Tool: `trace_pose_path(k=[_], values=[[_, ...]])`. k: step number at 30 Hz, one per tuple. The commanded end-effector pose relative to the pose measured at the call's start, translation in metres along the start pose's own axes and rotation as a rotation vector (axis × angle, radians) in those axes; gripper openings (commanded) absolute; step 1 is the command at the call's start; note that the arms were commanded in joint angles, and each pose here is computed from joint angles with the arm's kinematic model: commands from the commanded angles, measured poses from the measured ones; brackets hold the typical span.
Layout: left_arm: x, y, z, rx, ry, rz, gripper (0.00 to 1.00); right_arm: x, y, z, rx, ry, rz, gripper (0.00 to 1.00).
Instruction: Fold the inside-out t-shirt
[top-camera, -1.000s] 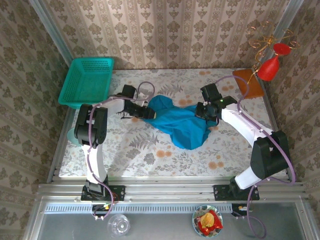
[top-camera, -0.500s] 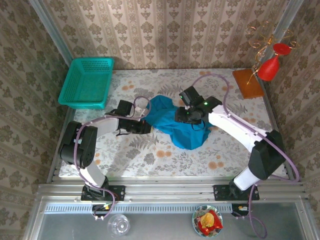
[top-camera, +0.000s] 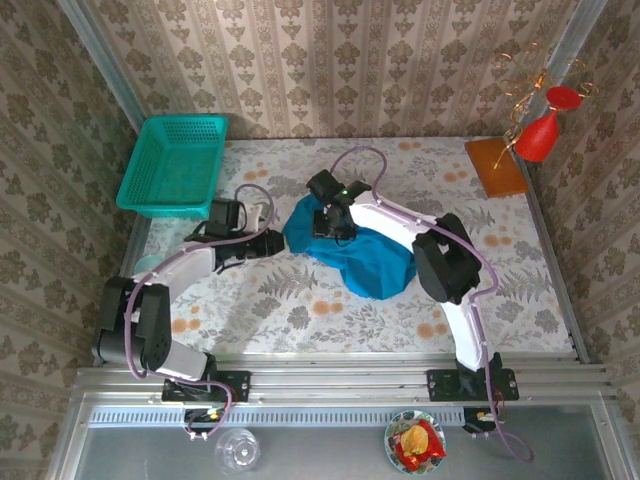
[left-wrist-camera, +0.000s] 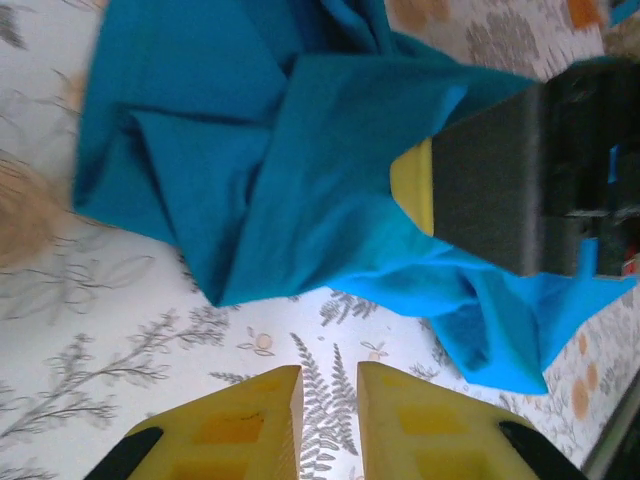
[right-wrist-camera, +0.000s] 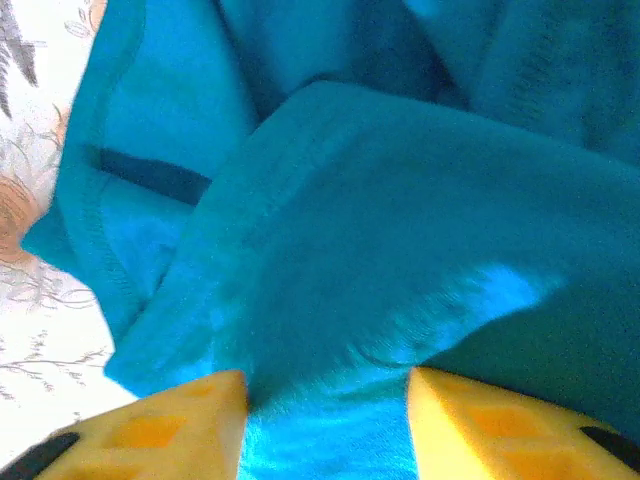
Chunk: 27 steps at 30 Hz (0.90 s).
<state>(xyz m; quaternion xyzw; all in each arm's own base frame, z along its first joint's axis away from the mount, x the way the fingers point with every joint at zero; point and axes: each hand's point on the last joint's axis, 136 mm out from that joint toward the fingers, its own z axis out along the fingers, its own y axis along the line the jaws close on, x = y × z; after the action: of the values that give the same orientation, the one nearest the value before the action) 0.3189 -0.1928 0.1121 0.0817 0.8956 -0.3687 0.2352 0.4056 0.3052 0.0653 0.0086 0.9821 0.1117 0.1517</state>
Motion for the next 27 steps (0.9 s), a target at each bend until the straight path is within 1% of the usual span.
trace_pose_path(k=[1, 3, 4, 8, 13, 15, 16, 18, 20, 22, 23, 26, 27], values=[[-0.012, 0.001, -0.012, -0.029, -0.028, -0.013, 0.23, 0.012, 0.004, 0.002, -0.013, 0.057, -0.032, 0.2], [-0.015, -0.001, -0.013, -0.021, -0.024, -0.008, 0.23, 0.026, 0.008, -0.002, -0.028, 0.074, -0.067, 0.04], [-0.016, -0.002, -0.013, -0.014, -0.021, -0.003, 0.23, 0.035, 0.008, -0.007, -0.033, 0.082, -0.085, 0.0], [-0.019, -0.01, -0.01, 0.018, -0.013, 0.012, 0.23, 0.078, 0.001, -0.024, -0.05, 0.133, -0.13, 0.0], [-0.008, -0.032, 0.009, 0.097, 0.063, 0.049, 0.24, 0.134, -0.031, -0.029, -0.029, 0.235, -0.138, 0.0], [-0.003, -0.04, 0.019, 0.119, 0.093, 0.055, 0.26, 0.142, -0.042, -0.032, -0.001, 0.245, -0.144, 0.0], [0.001, -0.043, 0.023, 0.131, 0.104, 0.052, 0.27, 0.143, -0.045, -0.036, 0.005, 0.235, -0.145, 0.02], [0.006, -0.048, 0.029, 0.155, 0.112, 0.038, 0.28, 0.14, -0.047, -0.045, 0.008, 0.213, -0.139, 0.15], [0.011, -0.052, 0.032, 0.175, 0.111, 0.014, 0.29, 0.133, -0.044, -0.055, -0.003, 0.18, -0.129, 0.23], [0.018, -0.056, 0.035, 0.195, 0.109, -0.017, 0.33, 0.124, -0.041, -0.065, -0.006, 0.141, -0.113, 0.33], [0.022, -0.057, 0.036, 0.199, 0.114, -0.035, 0.34, 0.12, -0.04, -0.069, -0.006, 0.125, -0.105, 0.34], [0.035, -0.06, 0.041, 0.206, 0.133, -0.075, 0.38, 0.108, -0.037, -0.077, -0.004, 0.078, -0.088, 0.36], [0.046, -0.066, 0.045, 0.208, 0.156, -0.079, 0.39, 0.105, -0.036, -0.078, 0.002, 0.067, -0.082, 0.36]])
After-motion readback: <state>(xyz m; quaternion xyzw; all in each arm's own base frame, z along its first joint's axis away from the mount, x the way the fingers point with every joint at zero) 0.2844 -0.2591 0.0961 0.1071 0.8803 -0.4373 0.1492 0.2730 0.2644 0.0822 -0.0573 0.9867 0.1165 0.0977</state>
